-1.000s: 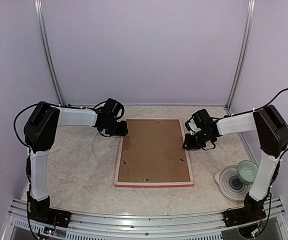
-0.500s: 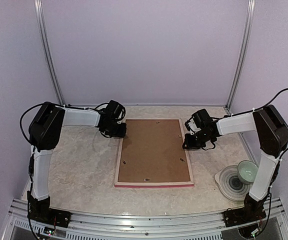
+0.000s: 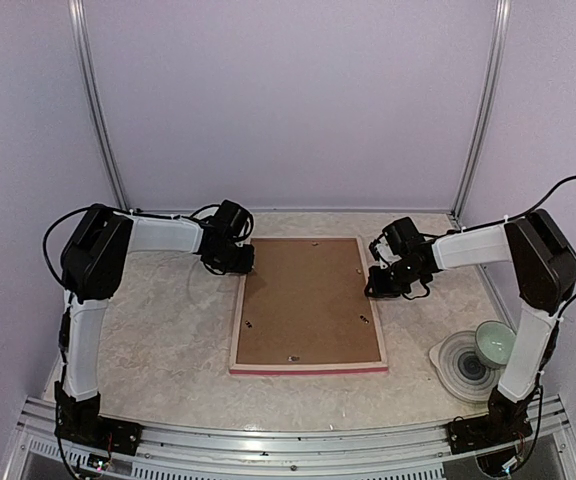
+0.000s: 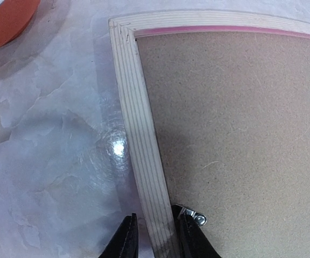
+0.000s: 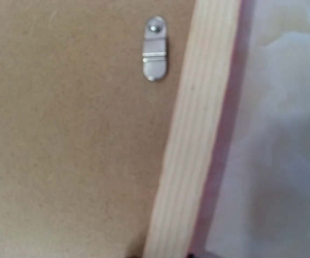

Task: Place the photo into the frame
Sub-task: Press the fastener onto the backboard.

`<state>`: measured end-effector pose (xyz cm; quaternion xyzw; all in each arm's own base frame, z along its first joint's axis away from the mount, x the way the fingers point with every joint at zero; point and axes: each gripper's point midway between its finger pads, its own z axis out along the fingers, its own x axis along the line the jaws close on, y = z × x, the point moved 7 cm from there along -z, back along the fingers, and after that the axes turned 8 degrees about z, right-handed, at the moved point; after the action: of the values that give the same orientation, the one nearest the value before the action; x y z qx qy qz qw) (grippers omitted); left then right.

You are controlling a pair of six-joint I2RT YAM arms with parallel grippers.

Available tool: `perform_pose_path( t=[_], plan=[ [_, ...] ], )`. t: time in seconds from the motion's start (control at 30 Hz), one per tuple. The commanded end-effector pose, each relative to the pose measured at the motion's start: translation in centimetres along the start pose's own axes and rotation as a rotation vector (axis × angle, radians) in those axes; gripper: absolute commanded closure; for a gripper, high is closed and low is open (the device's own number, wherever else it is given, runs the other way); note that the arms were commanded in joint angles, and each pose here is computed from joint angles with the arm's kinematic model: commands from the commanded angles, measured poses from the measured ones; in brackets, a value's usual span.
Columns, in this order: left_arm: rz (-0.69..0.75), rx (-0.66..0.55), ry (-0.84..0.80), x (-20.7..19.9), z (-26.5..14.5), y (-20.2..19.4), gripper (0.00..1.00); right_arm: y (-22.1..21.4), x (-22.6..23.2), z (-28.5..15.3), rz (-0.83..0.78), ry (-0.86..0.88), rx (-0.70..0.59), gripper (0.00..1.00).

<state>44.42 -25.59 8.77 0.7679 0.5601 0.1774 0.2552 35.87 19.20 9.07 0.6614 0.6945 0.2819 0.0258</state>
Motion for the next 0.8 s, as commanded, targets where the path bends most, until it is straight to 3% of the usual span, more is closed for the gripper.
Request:
perform_pose_path(
  t=[0.0, 0.37, 0.77],
  plan=[
    [-0.013, 0.032, 0.017, 0.4, 0.9, -1.0, 0.72, -1.3, 0.1, 1.1, -0.065, -0.015, 0.061, 0.90],
    [-0.054, -0.080, -0.047, -0.1, -1.7, 2.8, 0.68, -1.2, 0.2, 1.0, -0.062, -0.012, 0.060, 0.90],
    [-0.029, -0.015, 0.005, -0.1, 0.7, 2.0, 0.66, -1.3, 0.1, 1.2, -0.060, -0.013, 0.065, 0.90]
  ],
)
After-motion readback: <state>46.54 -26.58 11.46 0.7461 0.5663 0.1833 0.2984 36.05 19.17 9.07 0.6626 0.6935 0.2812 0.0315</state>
